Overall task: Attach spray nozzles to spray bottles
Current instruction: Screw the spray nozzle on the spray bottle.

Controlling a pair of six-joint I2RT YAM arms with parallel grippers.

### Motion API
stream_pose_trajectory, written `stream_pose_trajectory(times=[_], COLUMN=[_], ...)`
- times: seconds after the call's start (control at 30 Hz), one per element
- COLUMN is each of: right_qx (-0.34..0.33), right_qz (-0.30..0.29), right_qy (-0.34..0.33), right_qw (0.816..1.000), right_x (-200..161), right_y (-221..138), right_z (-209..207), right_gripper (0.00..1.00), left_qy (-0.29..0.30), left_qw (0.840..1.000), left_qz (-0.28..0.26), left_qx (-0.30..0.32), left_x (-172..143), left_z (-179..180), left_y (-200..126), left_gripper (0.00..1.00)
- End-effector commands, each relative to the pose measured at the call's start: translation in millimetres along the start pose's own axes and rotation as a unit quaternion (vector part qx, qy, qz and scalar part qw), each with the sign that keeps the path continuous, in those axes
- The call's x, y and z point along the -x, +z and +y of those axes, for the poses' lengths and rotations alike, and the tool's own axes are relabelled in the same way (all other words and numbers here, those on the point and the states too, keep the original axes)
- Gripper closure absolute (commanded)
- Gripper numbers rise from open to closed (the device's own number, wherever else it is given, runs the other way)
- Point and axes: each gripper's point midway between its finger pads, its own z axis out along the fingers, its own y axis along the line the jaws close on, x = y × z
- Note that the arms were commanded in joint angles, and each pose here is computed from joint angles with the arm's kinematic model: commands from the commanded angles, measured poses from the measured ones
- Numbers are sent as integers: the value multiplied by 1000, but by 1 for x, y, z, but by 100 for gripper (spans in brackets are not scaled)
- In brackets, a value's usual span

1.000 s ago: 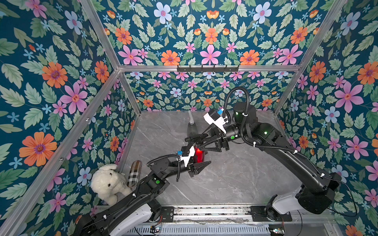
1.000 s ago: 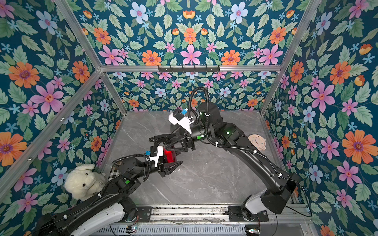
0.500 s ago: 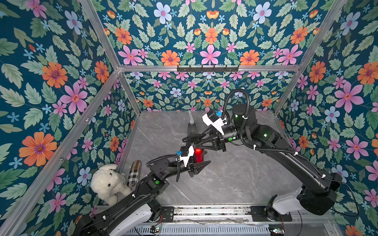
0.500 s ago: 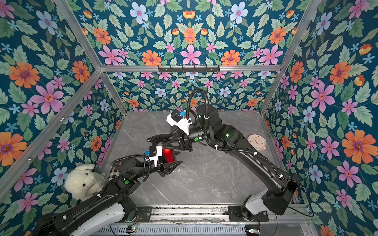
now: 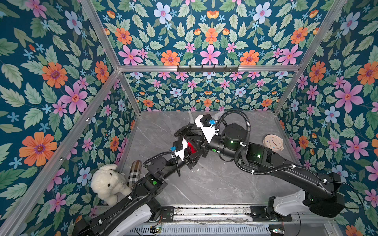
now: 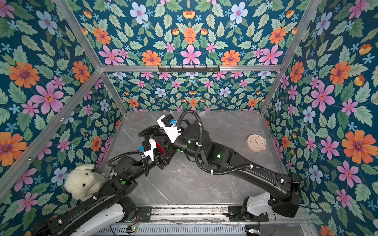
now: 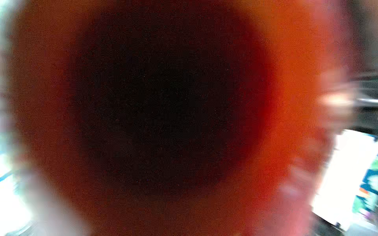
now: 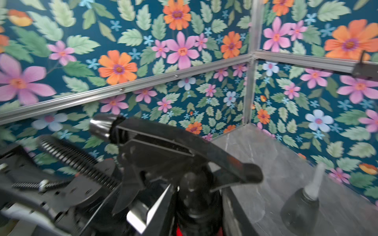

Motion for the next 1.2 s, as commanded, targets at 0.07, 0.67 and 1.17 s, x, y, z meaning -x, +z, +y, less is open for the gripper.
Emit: stream_pose_trajectory(times=[0.07,0.67,1.17], right_qx=[-43,90,257], right_qz=[119,29,101], right_qy=[3,22,3], right_qw=[992,995,961], right_x=[-71,-4,5], right_y=[10,-82,-81], right_z=[10,10,9], right_gripper=[70,29,21], left_qy=[20,17,1], left_qw=[999,999,980], left_qz=[-23,-23,17], left_qx=[11,-28,-196], left_x=[15,11,-4], left_z=[3,-10,-63], left_y=[3,2,1], left_gripper=[100,100,100])
